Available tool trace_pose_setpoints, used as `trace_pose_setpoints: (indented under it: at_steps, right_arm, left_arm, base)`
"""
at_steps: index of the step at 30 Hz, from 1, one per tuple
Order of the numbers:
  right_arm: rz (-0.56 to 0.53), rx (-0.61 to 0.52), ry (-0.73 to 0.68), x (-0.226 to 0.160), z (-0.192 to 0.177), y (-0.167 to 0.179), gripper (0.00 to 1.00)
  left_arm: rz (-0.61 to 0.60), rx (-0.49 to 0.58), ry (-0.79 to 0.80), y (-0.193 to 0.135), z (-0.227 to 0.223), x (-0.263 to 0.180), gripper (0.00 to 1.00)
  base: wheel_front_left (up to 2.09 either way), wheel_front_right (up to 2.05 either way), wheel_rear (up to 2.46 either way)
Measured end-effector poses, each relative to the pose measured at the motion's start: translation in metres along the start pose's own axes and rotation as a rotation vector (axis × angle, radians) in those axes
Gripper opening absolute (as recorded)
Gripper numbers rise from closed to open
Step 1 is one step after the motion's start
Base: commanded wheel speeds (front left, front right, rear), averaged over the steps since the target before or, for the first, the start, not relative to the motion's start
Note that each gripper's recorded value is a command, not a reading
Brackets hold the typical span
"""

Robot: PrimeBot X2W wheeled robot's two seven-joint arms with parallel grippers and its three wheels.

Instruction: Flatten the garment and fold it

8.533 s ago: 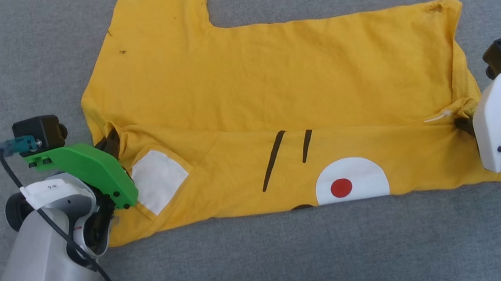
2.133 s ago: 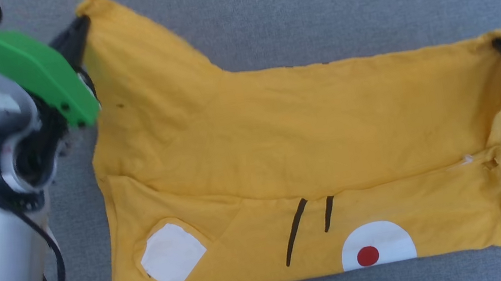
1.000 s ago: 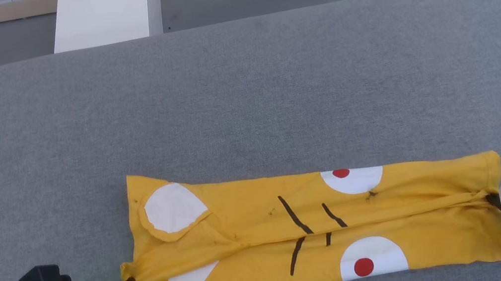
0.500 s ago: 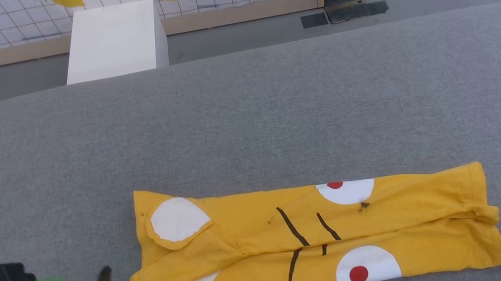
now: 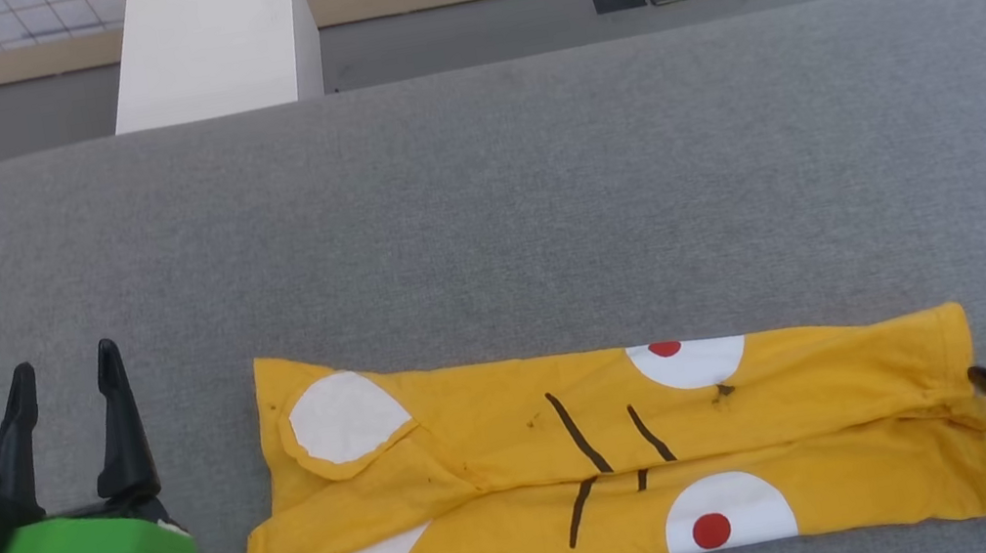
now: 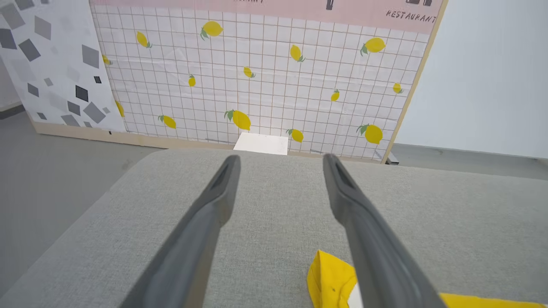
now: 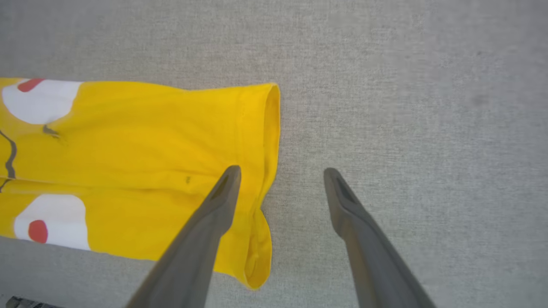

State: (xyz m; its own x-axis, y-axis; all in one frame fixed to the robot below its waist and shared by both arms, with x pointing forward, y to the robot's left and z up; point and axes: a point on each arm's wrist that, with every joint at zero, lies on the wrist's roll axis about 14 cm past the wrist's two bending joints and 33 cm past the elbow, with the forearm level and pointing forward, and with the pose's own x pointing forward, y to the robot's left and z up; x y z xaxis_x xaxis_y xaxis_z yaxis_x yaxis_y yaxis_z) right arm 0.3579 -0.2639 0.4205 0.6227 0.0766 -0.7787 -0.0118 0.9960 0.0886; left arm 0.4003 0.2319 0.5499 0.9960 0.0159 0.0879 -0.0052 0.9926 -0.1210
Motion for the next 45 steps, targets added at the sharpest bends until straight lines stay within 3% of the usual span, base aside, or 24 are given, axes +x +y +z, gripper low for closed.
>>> trace_pose_setpoints:
  at_steps: [7, 16, 17, 18, 19, 26, 36, 39, 45]
  right_arm:
    - [0.048, -0.018, 0.147, 0.035, -0.032, 0.019, 1.0]
    - [0.112, -0.09, 0.199, 0.047, -0.029, 0.044, 1.0]
    - [0.113, -0.095, 0.208, 0.047, -0.03, 0.044, 0.95]
    - [0.112, -0.099, 0.211, 0.047, -0.029, 0.043, 0.3]
    - [0.111, -0.098, 0.212, 0.047, -0.029, 0.042, 0.0]
    - [0.06, -0.014, 0.179, 0.047, -0.02, 0.02, 0.0]
    - [-0.213, 0.089, 0.158, 0.029, -0.005, -0.074, 0.0]
    - [-0.266, 0.071, 0.167, 0.024, -0.003, -0.086, 0.0]
    - [-0.306, -0.082, 0.238, 0.012, 0.009, -0.083, 0.0]
  left_arm:
    - [0.024, 0.053, -0.045, 0.005, -0.009, 0.004, 1.0]
    - [0.061, 0.054, -0.101, 0.01, 0.0, 0.003, 1.0]
    - [0.06, 0.055, -0.107, 0.01, 0.002, 0.003, 1.0]
    - [0.063, 0.054, -0.111, 0.01, 0.002, 0.003, 1.0]
    - [0.064, 0.052, -0.113, 0.01, 0.002, 0.003, 1.0]
    - [0.066, 0.007, -0.115, 0.008, -0.002, 0.005, 1.0]
    - [0.065, -0.049, -0.029, 0.008, -0.031, 0.002, 1.0]
    - [0.067, -0.061, -0.005, 0.008, -0.037, 0.001, 1.0]
    - [0.09, -0.101, 0.011, 0.011, -0.042, -0.003, 1.0]
  base:
    - [0.0, 0.0, 0.0]
    - [0.0, 0.0, 0.0]
    - [0.0, 0.0, 0.0]
    - [0.0, 0.0, 0.0]
    - [0.0, 0.0, 0.0]
    - [0.0, 0.0, 0.0]
    - [0.0, 0.0, 0.0]
    - [0.0, 0.0, 0.0]
    - [0.0, 0.0, 0.0]
